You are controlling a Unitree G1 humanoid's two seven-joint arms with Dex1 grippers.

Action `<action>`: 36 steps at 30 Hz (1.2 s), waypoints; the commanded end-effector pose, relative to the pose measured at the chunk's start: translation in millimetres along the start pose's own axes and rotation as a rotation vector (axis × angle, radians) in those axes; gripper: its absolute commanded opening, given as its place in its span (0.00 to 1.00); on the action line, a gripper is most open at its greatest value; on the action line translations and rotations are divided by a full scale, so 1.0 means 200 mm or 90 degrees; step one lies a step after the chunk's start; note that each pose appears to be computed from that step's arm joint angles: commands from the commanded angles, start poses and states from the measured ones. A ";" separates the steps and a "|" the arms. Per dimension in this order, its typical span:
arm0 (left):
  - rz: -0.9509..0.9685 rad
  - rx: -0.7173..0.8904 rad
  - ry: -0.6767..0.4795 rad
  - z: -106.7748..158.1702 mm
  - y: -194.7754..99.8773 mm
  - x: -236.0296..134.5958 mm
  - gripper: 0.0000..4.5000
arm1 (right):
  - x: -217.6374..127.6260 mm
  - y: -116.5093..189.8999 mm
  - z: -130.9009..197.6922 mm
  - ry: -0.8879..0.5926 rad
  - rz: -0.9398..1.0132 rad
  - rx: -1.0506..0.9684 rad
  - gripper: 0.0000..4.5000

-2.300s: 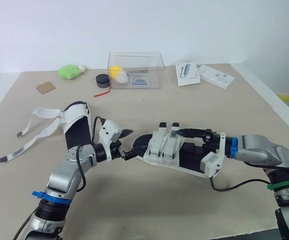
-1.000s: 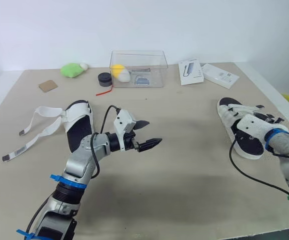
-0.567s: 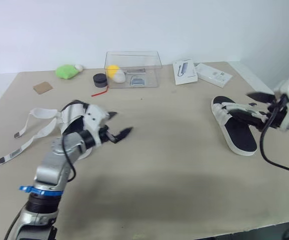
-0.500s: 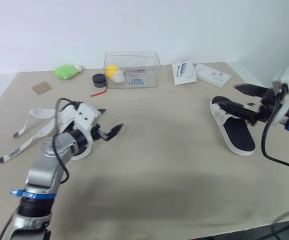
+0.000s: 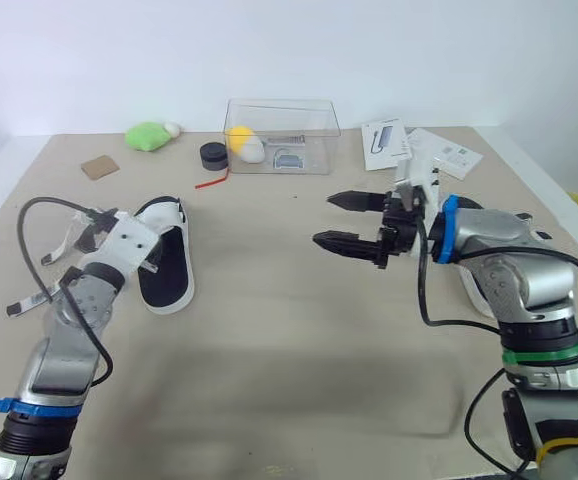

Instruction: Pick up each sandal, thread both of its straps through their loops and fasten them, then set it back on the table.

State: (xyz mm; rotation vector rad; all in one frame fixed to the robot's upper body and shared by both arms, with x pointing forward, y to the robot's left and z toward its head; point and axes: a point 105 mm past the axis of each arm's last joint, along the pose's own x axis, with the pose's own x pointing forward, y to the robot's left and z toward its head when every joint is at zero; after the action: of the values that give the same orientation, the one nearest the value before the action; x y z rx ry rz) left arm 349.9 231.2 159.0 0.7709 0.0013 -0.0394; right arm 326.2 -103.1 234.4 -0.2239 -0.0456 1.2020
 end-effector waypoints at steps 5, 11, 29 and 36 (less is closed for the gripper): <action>0.014 0.054 -0.024 0.03 -0.01 0.08 1.00 | -0.04 0.01 0.09 -0.024 -0.024 -0.045 0.99; 0.024 0.065 -0.039 0.04 0.00 0.10 0.80 | -0.06 0.01 0.09 -0.020 -0.037 -0.047 1.00; -0.305 0.151 -0.484 0.41 -0.12 -0.16 0.01 | -0.25 0.08 0.16 -0.031 0.067 0.053 1.00; -0.511 0.351 -0.700 0.38 -0.22 -0.33 0.01 | -0.28 0.13 0.10 0.009 0.085 0.058 1.00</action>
State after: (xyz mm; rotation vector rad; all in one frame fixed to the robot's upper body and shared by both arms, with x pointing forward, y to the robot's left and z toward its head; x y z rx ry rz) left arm 289.3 141.8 181.4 1.1136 -0.7114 -1.2284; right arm 287.3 -147.3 242.9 -0.1080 0.0816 1.3031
